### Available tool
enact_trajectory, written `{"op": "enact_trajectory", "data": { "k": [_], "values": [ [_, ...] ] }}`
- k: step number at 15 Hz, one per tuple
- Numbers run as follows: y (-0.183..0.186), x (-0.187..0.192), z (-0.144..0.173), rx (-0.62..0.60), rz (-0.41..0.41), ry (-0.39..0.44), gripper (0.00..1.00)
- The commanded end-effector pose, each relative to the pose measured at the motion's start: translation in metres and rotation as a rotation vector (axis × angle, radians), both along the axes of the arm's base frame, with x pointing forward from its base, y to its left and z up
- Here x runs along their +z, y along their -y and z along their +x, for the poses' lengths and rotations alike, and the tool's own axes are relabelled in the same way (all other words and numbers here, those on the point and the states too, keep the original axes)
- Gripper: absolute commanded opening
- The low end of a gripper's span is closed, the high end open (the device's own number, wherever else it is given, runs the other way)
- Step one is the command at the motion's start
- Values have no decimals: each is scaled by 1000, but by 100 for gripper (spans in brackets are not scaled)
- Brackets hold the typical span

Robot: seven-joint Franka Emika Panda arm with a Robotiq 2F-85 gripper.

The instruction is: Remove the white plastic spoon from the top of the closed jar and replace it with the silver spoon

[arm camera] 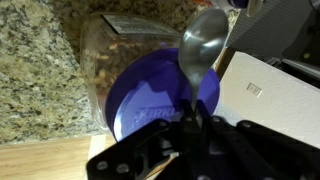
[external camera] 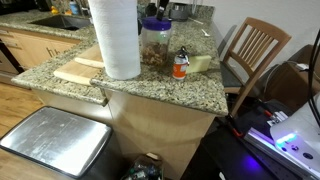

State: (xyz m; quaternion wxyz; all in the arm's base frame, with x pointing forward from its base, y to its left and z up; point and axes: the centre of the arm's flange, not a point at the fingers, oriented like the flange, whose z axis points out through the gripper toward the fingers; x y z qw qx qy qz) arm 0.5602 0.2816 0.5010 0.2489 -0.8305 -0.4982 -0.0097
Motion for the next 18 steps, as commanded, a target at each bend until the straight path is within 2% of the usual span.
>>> {"op": "enact_trajectory", "data": {
  "k": [1, 2, 3, 4, 7, 13, 14, 16, 18],
  "values": [
    [0, -10, 2, -13, -41, 42, 2],
    [-1, -11, 2, -20, -45, 45, 2],
    [-2, -11, 2, -29, -54, 48, 32],
    [-2, -11, 1, -31, -56, 49, 32],
    [-4, -5, 0, -51, -45, 71, 49],
    [3, 27, 8, -111, -12, 229, 93],
    [4, 37, 7, -121, -1, 258, 99],
    [8, 62, 3, -138, 57, 297, 100],
    [18, 100, -8, -163, 167, 306, 100]
  ]
}}
